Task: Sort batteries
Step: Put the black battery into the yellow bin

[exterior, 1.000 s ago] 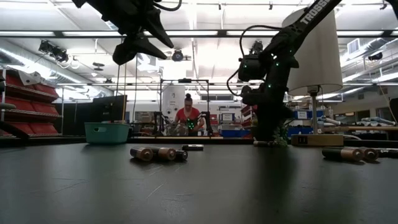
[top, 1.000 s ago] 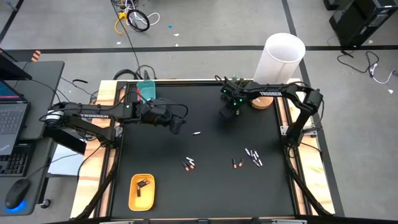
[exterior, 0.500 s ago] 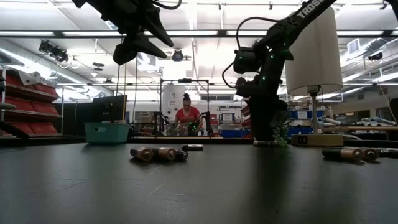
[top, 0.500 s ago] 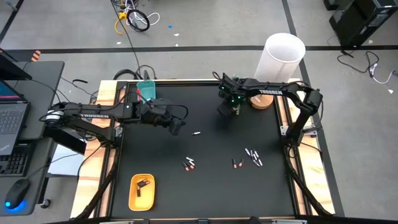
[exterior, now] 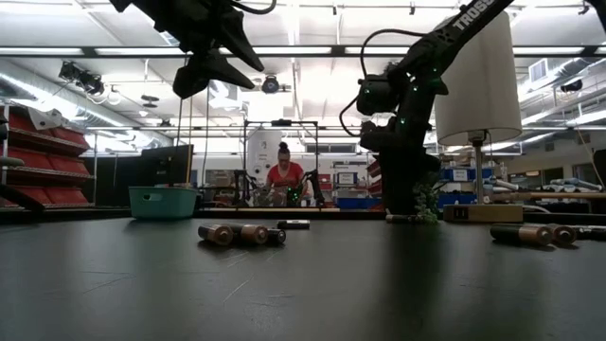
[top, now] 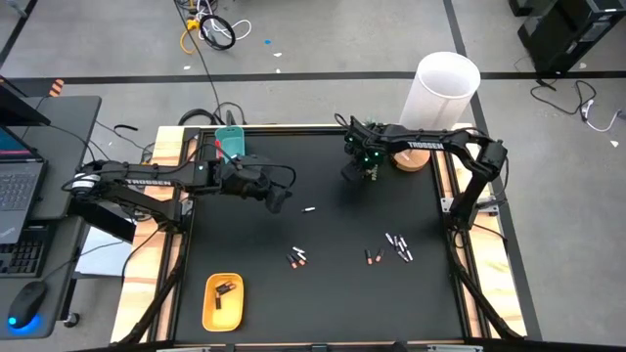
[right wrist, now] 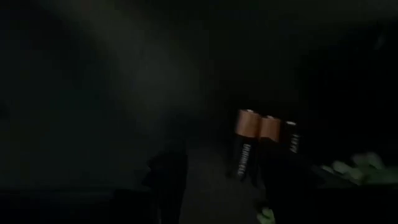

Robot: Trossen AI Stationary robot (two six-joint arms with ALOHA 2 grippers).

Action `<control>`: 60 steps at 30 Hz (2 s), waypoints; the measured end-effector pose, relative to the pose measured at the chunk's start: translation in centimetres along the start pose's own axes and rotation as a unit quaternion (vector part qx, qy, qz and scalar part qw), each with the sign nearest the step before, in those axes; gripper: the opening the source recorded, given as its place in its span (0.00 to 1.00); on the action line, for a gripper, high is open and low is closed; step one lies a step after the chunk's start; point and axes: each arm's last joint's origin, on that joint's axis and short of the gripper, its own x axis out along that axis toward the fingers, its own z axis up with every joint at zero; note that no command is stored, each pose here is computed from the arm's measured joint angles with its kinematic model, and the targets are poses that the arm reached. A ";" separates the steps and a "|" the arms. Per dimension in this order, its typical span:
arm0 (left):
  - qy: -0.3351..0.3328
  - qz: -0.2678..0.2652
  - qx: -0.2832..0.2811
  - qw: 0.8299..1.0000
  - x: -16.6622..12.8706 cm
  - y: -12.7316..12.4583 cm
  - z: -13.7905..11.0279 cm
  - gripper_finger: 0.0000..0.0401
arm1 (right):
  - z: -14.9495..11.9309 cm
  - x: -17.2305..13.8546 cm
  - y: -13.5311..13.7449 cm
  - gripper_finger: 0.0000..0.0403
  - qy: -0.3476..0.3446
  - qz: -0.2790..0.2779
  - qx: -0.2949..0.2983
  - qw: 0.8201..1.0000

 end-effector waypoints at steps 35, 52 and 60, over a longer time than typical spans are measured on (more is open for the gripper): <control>0.000 0.000 0.001 1.000 0.0 0.0 0.0 0.39 | -1.3 4.8 1.4 0.10 0.030 -0.044 -0.096 0.994; -0.001 -0.001 0.000 1.000 0.0 0.0 0.0 0.39 | -1.6 2.3 1.8 0.01 0.013 -0.015 -0.115 0.993; -0.004 -0.003 -0.017 1.000 0.0 -0.1 0.1 0.39 | -0.8 -2.4 2.4 0.00 -0.072 0.055 -0.095 0.991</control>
